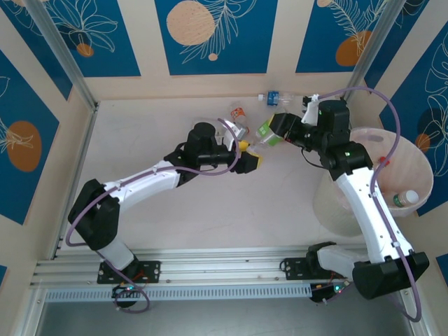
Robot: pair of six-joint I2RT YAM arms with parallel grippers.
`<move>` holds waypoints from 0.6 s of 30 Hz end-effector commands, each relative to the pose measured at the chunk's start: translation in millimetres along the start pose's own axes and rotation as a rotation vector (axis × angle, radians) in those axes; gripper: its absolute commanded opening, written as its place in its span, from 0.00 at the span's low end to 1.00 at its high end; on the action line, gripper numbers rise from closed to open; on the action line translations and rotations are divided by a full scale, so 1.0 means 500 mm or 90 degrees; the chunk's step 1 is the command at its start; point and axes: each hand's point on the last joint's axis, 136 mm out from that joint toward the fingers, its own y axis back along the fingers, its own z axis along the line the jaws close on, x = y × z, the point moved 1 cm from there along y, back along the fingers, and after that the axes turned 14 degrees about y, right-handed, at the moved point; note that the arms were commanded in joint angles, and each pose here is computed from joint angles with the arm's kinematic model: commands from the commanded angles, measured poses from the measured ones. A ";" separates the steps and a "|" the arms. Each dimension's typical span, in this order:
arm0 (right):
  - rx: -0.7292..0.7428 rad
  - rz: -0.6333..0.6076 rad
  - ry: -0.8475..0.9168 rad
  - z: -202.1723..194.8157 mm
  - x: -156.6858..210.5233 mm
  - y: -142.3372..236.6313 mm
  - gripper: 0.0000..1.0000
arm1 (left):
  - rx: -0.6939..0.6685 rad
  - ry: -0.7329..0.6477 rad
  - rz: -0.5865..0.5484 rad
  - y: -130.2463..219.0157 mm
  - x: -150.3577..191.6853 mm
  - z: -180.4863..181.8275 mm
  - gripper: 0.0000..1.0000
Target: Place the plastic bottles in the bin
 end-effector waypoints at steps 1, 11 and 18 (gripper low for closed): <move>0.020 -0.031 0.048 0.004 -0.016 0.028 0.40 | 0.000 -0.002 -0.023 0.017 -0.024 -0.018 1.00; 0.170 -0.100 0.139 -0.027 -0.038 0.154 0.37 | -0.120 0.002 -0.103 0.048 -0.028 0.048 1.00; 0.260 -0.135 0.192 -0.044 -0.047 0.235 0.37 | -0.198 0.011 -0.157 0.070 -0.030 0.096 1.00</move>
